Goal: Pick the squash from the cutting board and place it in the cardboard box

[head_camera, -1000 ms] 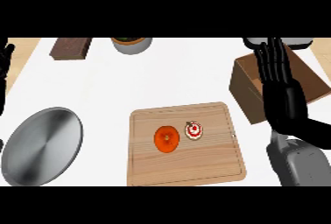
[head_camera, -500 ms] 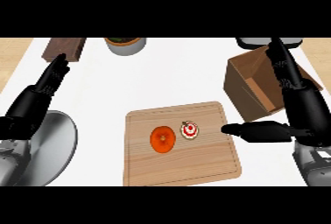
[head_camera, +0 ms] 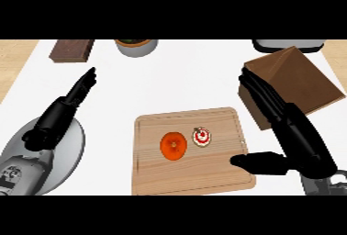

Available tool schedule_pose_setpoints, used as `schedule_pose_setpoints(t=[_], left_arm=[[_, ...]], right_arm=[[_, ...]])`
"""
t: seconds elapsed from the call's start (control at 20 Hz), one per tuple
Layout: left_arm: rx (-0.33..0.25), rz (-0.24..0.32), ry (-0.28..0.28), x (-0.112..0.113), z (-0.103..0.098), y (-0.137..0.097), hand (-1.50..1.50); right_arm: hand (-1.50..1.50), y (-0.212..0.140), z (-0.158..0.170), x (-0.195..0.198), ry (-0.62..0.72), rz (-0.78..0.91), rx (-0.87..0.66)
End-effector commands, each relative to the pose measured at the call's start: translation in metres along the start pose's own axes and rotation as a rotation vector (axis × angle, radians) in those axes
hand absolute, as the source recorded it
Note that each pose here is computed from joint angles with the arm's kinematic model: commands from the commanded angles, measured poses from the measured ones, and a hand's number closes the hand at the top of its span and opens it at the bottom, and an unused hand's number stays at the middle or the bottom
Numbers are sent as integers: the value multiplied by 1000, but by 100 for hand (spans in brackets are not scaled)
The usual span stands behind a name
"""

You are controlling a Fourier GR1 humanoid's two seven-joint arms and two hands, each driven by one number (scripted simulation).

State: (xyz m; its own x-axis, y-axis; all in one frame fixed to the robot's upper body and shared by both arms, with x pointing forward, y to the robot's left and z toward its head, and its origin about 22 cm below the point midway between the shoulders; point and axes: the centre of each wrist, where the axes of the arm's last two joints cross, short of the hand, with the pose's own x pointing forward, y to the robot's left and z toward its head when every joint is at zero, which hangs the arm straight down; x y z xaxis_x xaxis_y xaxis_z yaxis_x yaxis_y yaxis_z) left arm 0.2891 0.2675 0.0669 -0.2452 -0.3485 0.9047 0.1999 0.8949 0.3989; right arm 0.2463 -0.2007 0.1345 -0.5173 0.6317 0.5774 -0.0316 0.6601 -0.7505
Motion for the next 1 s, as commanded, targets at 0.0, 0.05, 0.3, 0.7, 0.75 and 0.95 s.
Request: schedule_pose_setpoints(t=[0.0, 0.05, 0.3, 0.7, 0.75, 0.95], left_arm=[[-14, 1, -14, -3, 2, 13, 0], [-16, 4, -11, -4, 0, 0, 0], [-41, 9, -12, 0, -2, -3, 0], [-22, -6, -15, -1, -5, -4, 0], [-27, -6, -2, -5, -5, -1, 0], [-30, 8, -10, -9, 5, 0, 0]], right_arm=[[-150, -3, 1, 17, 9, 142, 155], [-150, 14, 0, 28, 35, 197, 182], [-150, 38, -19, 59, 107, 380, 399], [-150, 84, -45, 131, 189, 519, 569], [-150, 89, -36, 144, 191, 527, 588], [-150, 104, -49, 148, 282, 544, 637]])
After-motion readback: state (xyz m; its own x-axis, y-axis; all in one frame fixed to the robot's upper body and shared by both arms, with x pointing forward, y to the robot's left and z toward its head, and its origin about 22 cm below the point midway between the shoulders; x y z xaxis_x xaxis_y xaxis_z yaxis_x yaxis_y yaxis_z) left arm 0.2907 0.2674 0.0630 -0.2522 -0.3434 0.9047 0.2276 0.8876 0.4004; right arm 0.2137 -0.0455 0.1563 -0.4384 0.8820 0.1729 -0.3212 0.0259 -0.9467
